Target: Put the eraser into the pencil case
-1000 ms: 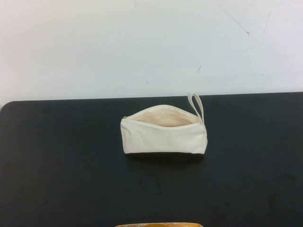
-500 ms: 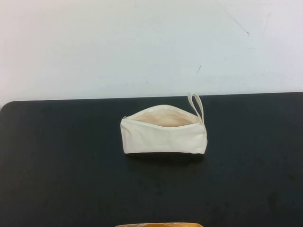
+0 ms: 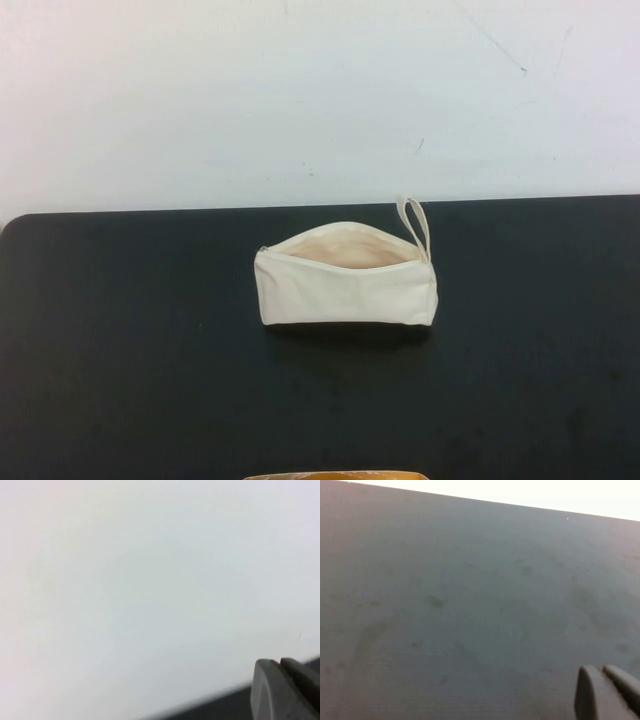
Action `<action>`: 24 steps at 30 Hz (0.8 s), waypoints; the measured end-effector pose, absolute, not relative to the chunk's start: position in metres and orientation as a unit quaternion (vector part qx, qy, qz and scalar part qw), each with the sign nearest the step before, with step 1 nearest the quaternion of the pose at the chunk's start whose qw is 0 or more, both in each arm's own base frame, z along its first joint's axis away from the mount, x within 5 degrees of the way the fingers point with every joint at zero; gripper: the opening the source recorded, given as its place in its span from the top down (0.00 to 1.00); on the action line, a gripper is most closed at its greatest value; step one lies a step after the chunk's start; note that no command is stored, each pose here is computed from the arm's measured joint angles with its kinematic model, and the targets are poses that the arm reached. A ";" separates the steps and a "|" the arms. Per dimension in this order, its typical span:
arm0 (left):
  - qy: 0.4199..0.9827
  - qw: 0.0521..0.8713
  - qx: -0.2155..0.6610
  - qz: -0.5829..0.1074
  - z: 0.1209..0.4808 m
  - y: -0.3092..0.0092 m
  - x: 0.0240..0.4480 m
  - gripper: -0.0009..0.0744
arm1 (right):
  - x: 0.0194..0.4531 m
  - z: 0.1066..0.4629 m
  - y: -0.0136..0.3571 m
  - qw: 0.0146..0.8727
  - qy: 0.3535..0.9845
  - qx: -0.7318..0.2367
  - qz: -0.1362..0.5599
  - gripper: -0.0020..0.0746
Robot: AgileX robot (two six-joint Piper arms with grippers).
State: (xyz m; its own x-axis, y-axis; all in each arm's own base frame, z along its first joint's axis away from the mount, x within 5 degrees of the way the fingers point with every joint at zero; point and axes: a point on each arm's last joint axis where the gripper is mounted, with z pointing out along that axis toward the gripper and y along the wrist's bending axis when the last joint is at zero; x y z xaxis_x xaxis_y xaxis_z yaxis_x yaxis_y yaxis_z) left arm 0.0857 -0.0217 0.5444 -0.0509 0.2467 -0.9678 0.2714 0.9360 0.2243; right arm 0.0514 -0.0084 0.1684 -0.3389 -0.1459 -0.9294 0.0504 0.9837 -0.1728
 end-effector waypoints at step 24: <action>0.746 0.644 -0.154 -0.071 0.187 0.008 0.055 0.99 | 0.051 0.168 -0.008 0.574 0.814 -0.029 -0.085 0.97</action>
